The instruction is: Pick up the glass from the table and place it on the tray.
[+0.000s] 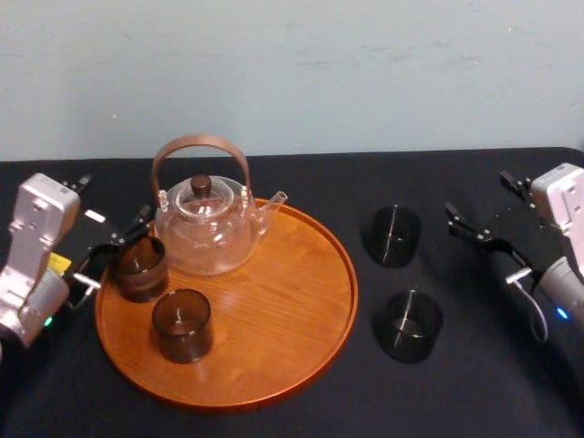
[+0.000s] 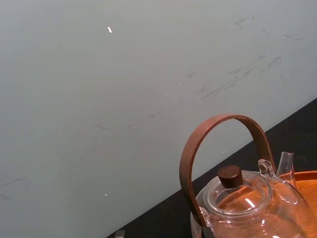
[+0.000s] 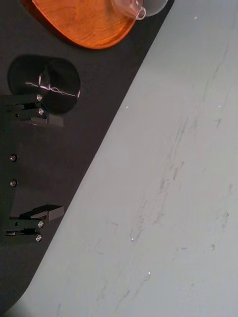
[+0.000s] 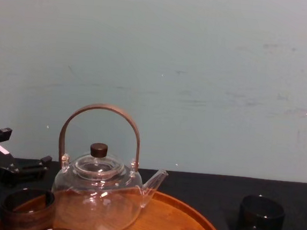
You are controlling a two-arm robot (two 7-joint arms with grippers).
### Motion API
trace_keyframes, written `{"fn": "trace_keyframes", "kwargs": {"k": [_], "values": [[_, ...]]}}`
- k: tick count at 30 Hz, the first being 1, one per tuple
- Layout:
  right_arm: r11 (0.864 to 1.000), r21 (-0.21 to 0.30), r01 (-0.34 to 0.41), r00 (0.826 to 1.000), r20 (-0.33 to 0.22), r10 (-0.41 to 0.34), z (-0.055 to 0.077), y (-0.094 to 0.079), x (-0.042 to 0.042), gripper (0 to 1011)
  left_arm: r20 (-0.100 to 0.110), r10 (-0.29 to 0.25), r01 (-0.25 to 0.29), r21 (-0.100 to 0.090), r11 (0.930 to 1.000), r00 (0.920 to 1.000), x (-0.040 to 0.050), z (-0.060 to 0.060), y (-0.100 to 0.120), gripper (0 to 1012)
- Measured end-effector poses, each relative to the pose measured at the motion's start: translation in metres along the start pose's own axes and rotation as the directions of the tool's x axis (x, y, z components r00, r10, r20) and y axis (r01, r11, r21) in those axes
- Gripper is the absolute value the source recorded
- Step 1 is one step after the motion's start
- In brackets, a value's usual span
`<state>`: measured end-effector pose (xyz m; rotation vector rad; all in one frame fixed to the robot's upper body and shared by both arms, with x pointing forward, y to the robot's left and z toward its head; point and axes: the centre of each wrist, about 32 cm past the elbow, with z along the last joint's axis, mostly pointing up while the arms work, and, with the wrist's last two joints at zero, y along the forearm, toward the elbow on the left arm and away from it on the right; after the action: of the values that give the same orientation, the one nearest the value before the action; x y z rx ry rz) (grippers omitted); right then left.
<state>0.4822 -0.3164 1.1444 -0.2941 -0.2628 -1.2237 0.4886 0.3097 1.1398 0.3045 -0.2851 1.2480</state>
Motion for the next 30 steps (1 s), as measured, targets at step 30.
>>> {"fn": "trace_keyframes", "kwargs": {"k": [30], "values": [[0.977,-0.12,-0.179,0.981,-0.092,0.169,0.013,-0.075,0.0129,1002,0.0,0.0,0.0,0.0,1.0,1.0,0.0,0.0,0.0,1001]]}}
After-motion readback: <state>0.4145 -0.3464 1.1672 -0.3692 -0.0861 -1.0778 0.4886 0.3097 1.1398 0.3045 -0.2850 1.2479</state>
